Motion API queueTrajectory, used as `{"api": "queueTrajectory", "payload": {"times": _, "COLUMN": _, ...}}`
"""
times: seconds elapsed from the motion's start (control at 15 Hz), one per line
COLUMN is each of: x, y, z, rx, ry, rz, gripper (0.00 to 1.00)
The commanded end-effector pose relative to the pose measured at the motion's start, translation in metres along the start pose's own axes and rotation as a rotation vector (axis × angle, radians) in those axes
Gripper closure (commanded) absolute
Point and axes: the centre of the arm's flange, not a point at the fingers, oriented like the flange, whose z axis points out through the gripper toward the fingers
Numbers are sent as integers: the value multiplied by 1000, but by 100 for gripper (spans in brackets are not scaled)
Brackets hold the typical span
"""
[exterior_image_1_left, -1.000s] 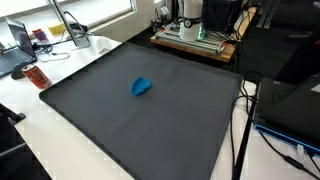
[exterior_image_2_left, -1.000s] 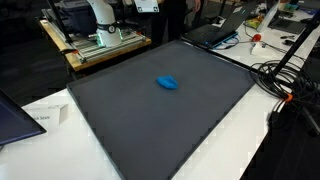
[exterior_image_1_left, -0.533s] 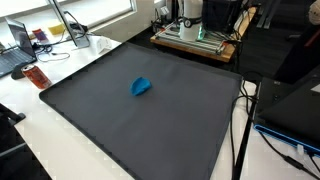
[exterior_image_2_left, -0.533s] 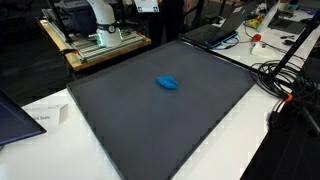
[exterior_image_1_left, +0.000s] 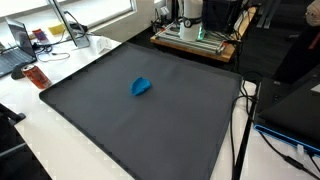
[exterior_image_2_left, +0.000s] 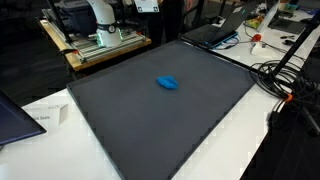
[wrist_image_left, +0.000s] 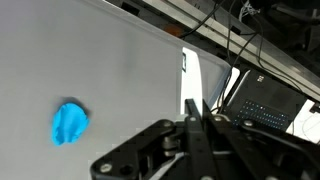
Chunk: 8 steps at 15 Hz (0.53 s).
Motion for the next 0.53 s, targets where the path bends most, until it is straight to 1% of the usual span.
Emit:
{"api": "queueTrajectory", "payload": {"times": 0.0, "x": 33, "y": -5, "z": 1, "rx": 13, "ry": 30, "rz": -7, "gripper": 99}}
{"api": "queueTrajectory", "payload": {"times": 0.07, "x": 47, "y": -6, "z": 3, "rx": -6, "ry": 43, "rz": -3, "gripper": 99}}
{"api": "queueTrajectory", "payload": {"times": 0.13, "x": 63, "y": -9, "z": 6, "rx": 17, "ry": 41, "rz": 19, "gripper": 99}}
{"api": "queueTrajectory", "payload": {"times": 0.27, "x": 88, "y": -12, "z": 10, "rx": 31, "ry": 58, "rz": 41, "gripper": 99}}
{"api": "queueTrajectory", "payload": {"times": 0.33, "x": 102, "y": -9, "z": 12, "rx": -7, "ry": 67, "rz": 84, "gripper": 99}}
{"api": "queueTrajectory", "payload": {"times": 0.47, "x": 125, "y": 1, "z": 16, "rx": -60, "ry": 71, "rz": 161, "gripper": 99}}
